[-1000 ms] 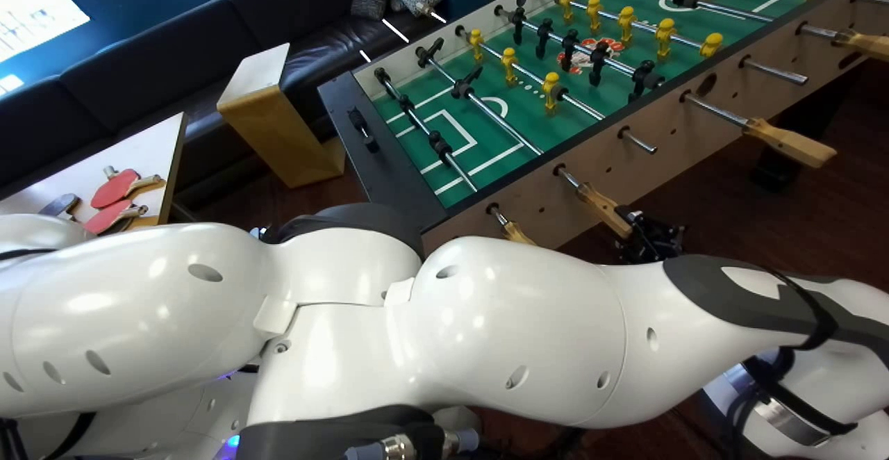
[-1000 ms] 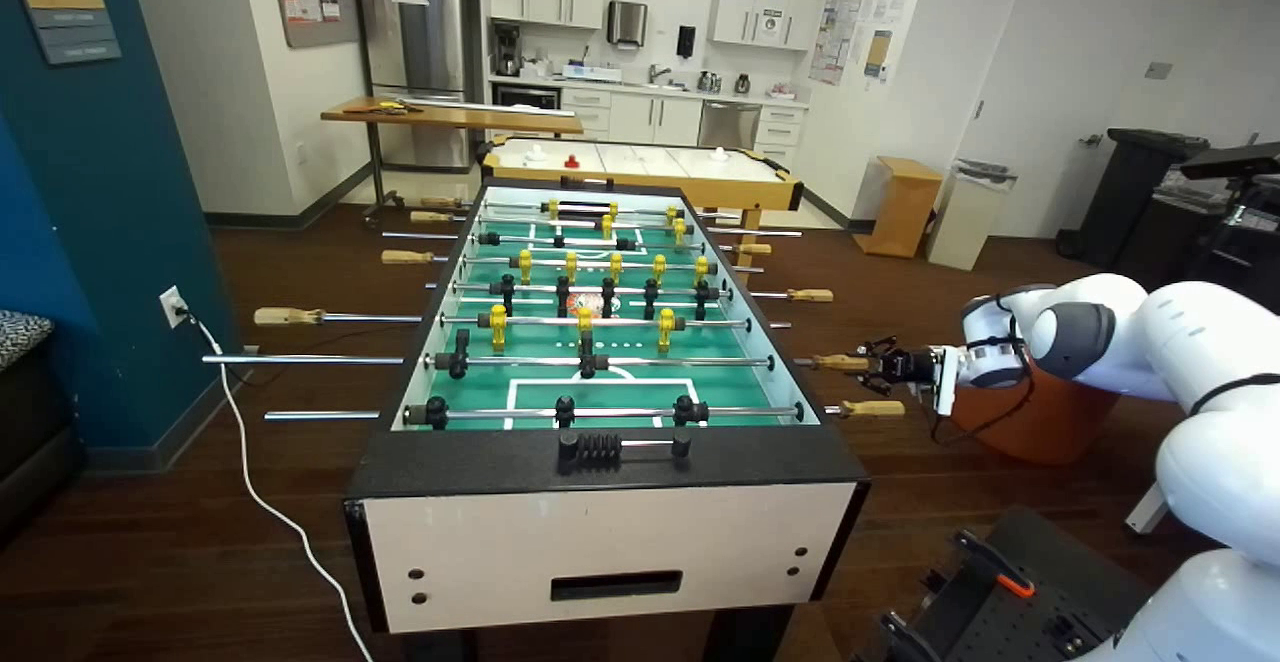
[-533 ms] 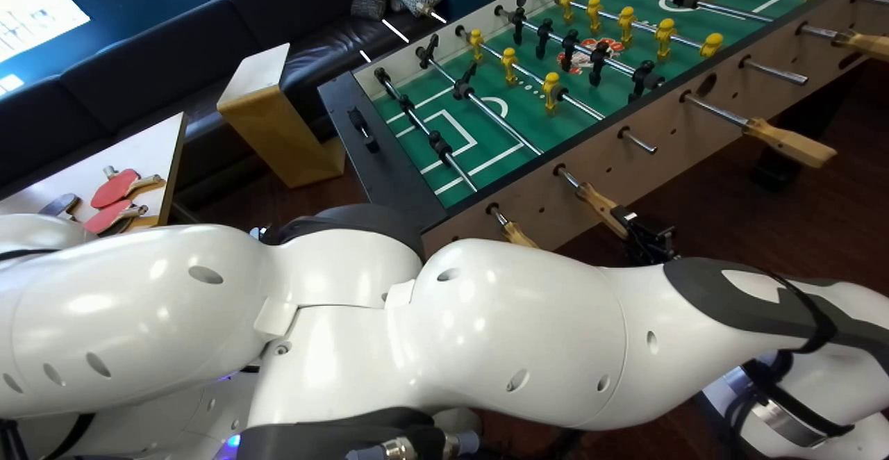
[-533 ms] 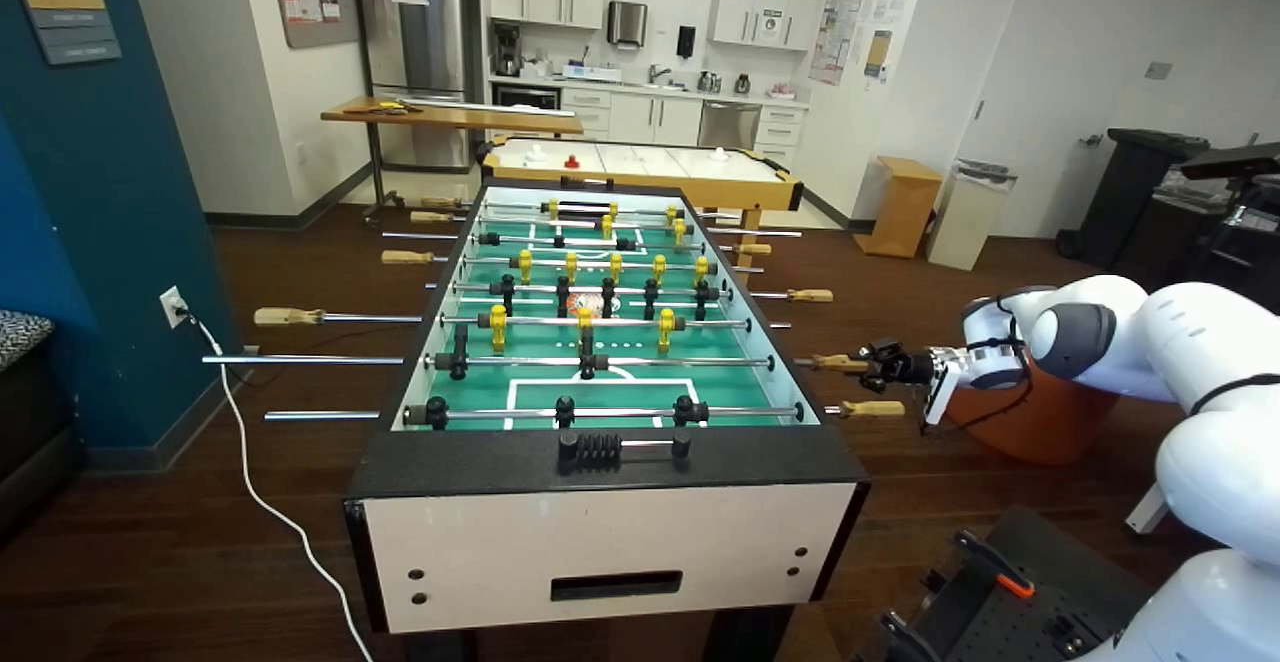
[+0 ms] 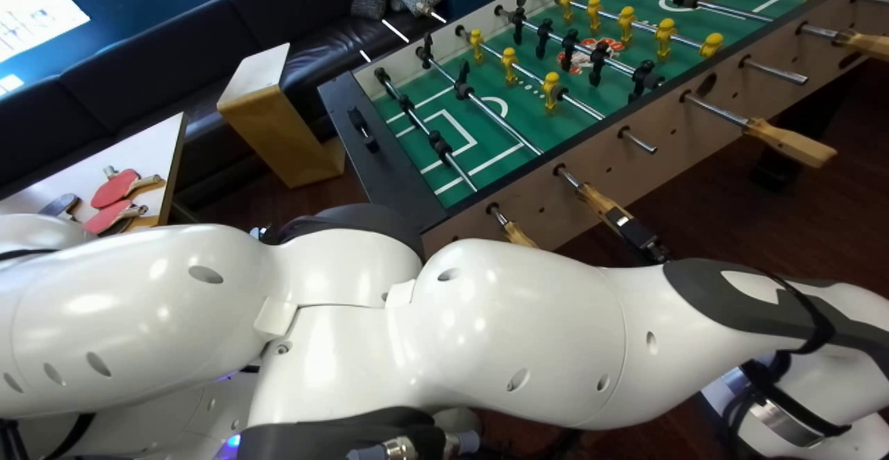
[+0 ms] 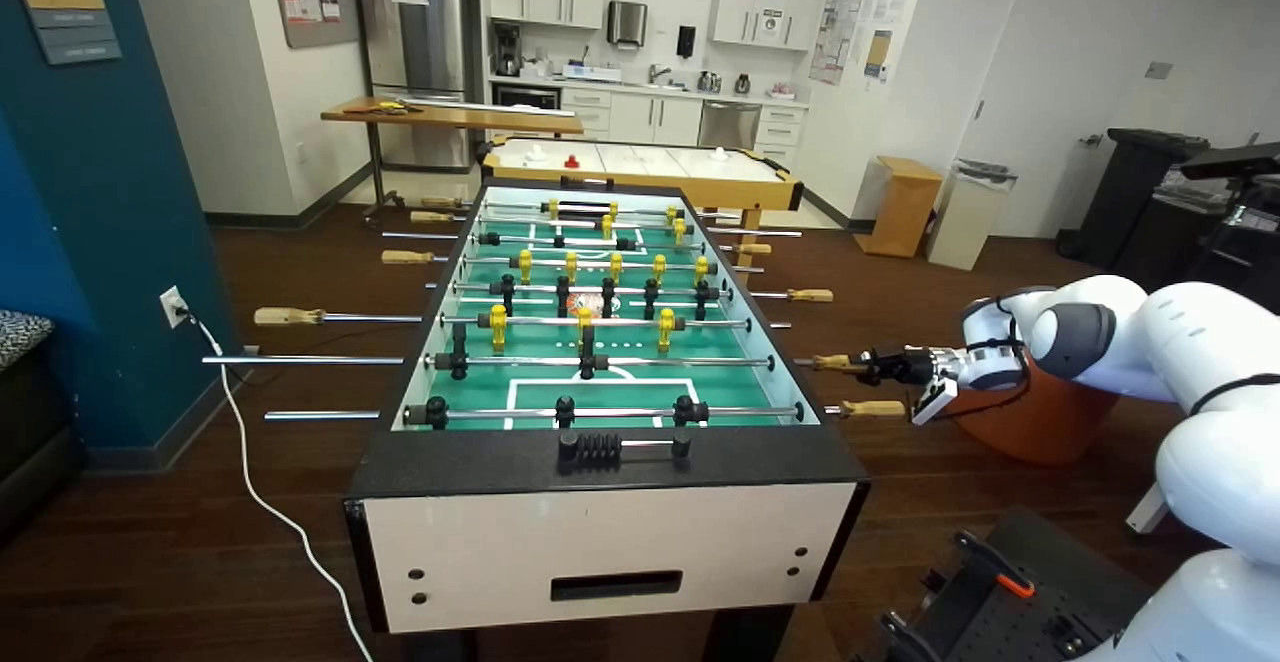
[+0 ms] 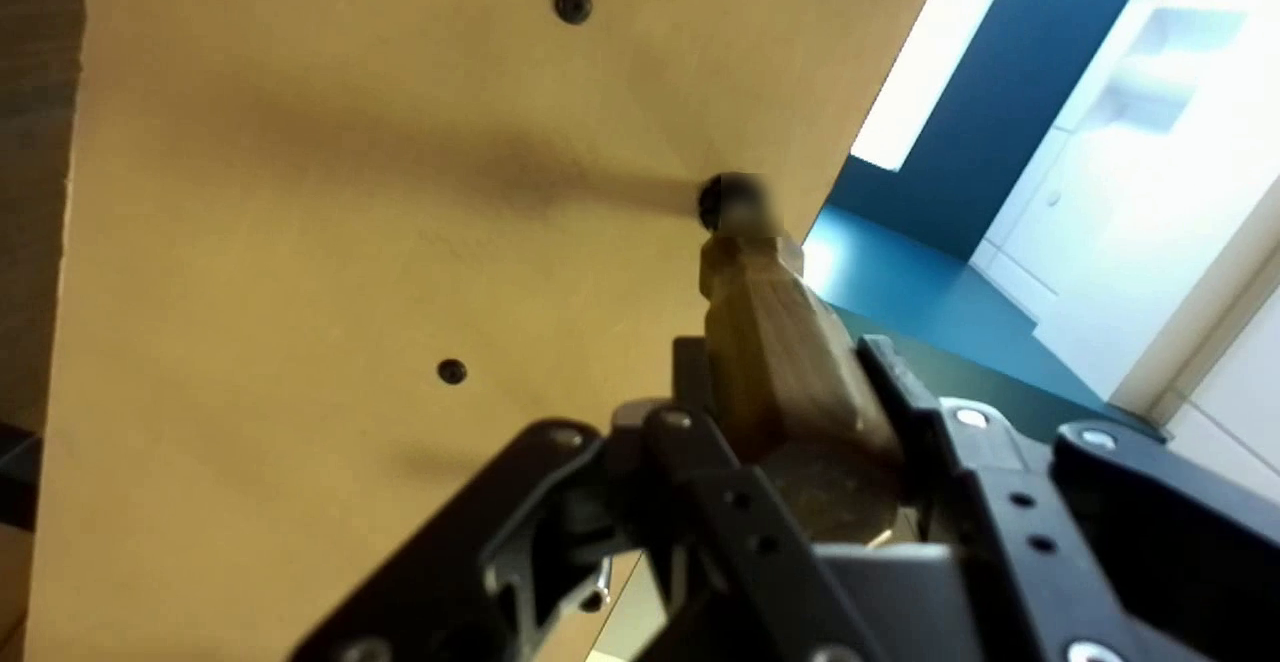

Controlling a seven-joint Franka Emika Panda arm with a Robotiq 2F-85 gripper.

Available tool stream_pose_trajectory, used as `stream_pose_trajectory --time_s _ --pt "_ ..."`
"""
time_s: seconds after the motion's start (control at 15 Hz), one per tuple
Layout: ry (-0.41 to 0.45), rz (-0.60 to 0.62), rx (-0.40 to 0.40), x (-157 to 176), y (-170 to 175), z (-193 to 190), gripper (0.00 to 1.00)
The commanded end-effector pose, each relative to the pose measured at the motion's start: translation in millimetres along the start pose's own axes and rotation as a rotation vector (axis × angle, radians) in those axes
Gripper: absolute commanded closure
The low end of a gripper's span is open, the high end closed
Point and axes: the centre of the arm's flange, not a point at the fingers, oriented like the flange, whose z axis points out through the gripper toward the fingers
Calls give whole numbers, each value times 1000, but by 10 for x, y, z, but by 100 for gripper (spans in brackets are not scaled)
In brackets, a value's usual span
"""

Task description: Rotate the second rod anticlockwise

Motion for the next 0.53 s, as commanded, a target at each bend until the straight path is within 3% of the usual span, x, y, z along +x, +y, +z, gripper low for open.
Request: stream_pose_trajectory --time_s 0.0,0.2,0.33,0.47 --pt "38 -170 -97 56 -92 -26 30" --pt "75 -263 -182 165 -141 -144 5" --pt "82 -280 -238 234 -208 -237 0" --pt "61 -267 -348 291 -336 -321 0"
